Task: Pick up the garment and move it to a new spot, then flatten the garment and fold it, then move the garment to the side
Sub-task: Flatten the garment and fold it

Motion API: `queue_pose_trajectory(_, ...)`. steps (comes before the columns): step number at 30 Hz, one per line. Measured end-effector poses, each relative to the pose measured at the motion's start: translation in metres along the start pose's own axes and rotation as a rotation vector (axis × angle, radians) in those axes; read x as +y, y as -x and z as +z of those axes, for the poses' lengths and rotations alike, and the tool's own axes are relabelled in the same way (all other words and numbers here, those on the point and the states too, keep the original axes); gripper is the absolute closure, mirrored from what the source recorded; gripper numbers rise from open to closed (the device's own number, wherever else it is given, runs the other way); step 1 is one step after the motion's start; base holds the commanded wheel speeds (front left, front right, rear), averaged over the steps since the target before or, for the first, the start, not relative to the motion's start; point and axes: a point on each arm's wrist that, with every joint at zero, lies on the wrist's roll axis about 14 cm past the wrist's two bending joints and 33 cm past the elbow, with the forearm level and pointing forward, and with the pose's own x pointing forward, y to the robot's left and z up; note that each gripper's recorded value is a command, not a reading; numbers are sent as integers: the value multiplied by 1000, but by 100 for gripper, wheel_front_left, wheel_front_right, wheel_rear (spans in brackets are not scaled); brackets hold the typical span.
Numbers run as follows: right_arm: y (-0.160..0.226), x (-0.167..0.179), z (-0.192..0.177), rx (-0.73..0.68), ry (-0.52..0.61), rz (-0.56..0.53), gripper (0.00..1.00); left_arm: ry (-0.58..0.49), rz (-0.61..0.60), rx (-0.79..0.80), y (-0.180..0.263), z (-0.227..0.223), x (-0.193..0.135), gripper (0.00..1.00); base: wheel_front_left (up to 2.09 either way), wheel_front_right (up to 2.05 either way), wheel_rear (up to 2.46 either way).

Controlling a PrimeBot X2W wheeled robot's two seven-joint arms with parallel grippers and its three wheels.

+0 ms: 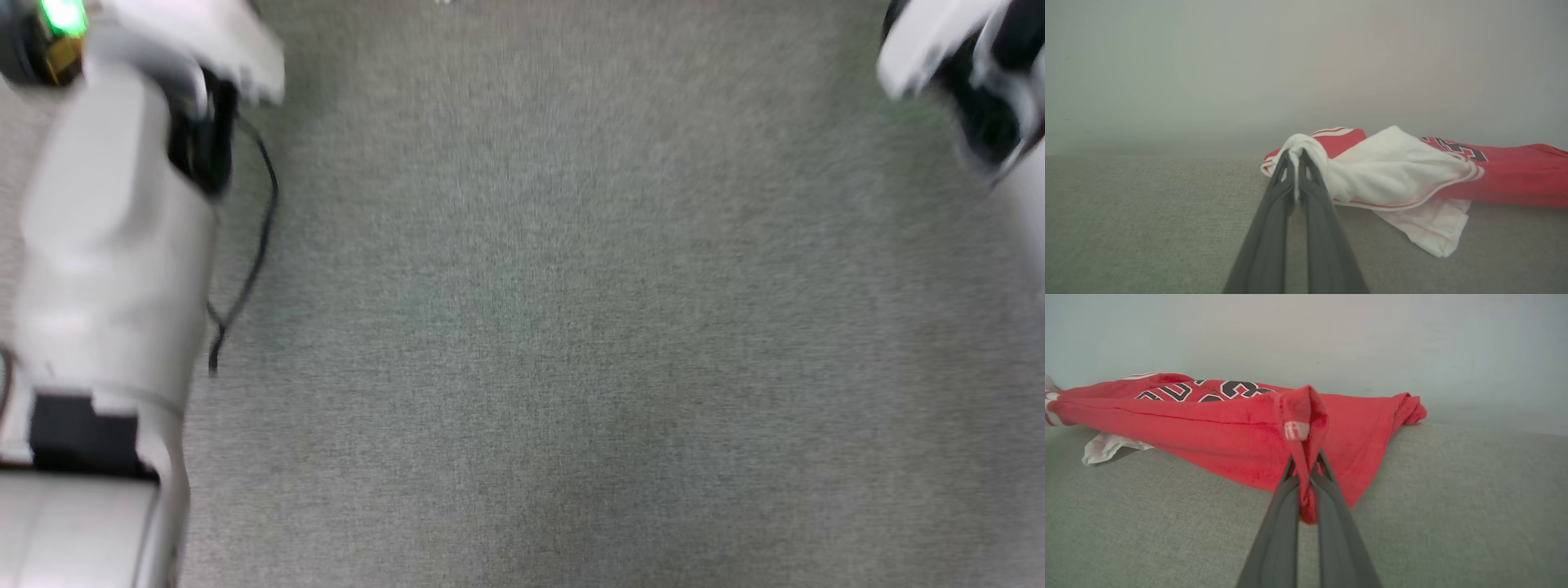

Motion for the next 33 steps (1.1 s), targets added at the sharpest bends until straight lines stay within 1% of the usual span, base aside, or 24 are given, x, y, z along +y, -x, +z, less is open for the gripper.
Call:
queue_pose_trajectory(5, 51, 6, -29, 40, -31, 5, 100, 62, 50, 70, 60, -23, 11, 100, 0, 0, 0)
queue_pose_trajectory(10, 100, 14, -36, 32, -50, 18, 100, 101, 84, 62, 119, -22, 18, 100, 0, 0, 0)
queue_pose_trajectory(15, 146, 28, -41, 2, -73, 47, 100, 81, 126, 60, 182, -25, 27, 100, 0, 0, 0)
queue_pose_trajectory(21, 198, 34, -50, -26, -87, 60, 100, 76, 160, 53, 246, -21, 27, 100, 0, 0, 0)
queue_pose_trajectory(26, 233, 34, -67, -23, -111, 58, 100, 88, 187, 61, 293, -15, 19, 100, 0, 0, 0)
queue_pose_trajectory(29, 249, 36, -81, 2, -132, 58, 100, 95, 204, 74, 318, -11, 14, 100, 0, 0, 0)
queue_pose_trajectory(33, 265, 34, -94, 24, -143, 49, 100, 104, 213, 99, 340, -7, 5, 100, 0, 0, 0)
